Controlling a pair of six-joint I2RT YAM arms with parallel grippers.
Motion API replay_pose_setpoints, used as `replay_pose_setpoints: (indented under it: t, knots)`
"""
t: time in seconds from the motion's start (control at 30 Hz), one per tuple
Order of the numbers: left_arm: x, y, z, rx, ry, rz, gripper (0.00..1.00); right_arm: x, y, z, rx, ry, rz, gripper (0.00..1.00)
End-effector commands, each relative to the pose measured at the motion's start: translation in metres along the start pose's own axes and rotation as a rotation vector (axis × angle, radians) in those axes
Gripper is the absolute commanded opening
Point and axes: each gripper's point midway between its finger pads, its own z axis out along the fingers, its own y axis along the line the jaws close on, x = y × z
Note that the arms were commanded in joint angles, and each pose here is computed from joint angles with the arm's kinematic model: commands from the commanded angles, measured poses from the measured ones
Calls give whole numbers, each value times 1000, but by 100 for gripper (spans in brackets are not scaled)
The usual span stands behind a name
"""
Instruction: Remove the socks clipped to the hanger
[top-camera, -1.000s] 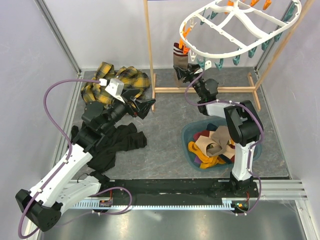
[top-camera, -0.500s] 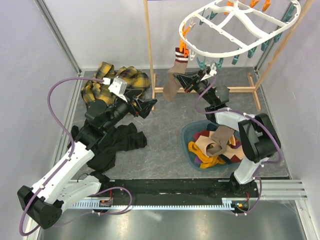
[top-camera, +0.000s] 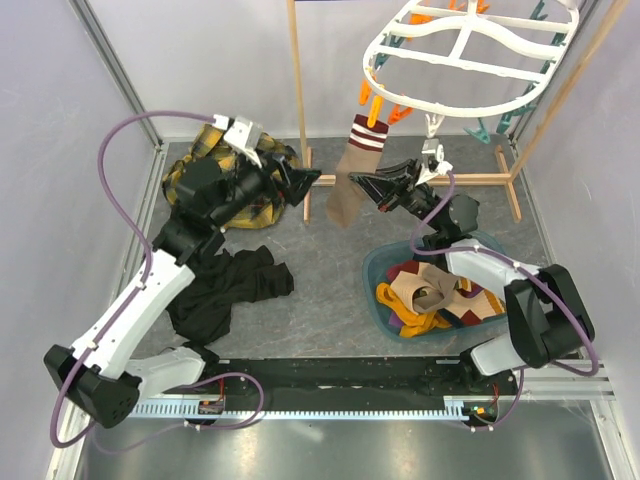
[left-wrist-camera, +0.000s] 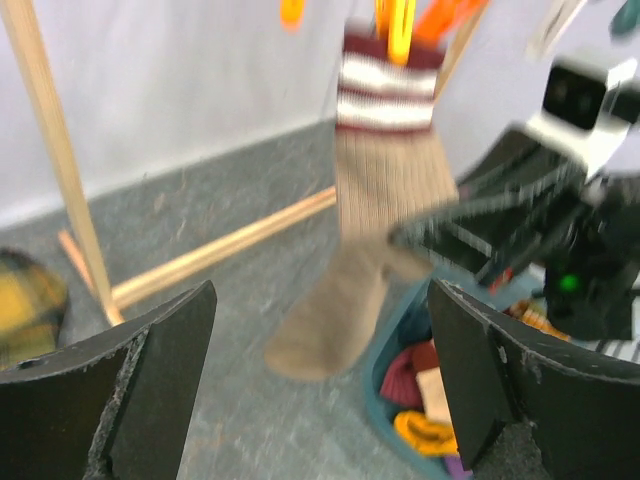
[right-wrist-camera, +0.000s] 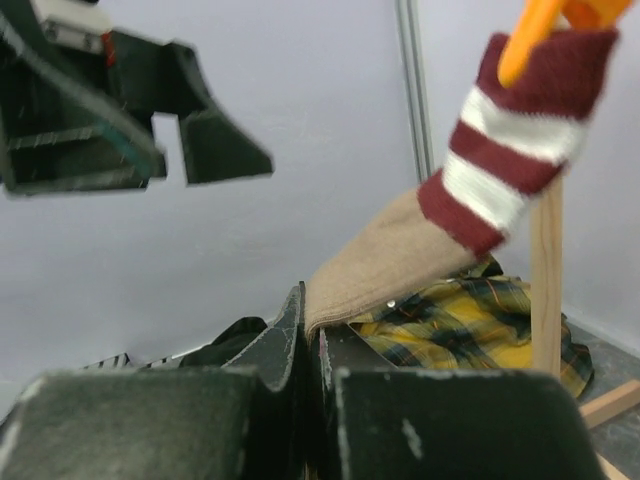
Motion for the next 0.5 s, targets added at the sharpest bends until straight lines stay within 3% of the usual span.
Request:
replay_pose_setpoints:
  t: [0.0,0.07,0.13,0.17,0.47]
  knots:
    - [-49,-33,12,149,-39,-51,92,-34,40,-4,-123,-67,-109,0]
    - [-72,-48,20,223,-58,-58,92,-32,41,-5,-120,-44,-106,1]
    - [-67,-56,38,295,-5,-72,91,-32,43,-7,-113,-21,-114,3]
    - [-86,-63,39,323,-31,-64,91,-30,46,-8,-125,-1,-124,3]
    - [-94,-77,92,478,11,-83,89,-37,53,-19,-107,49,-214,8]
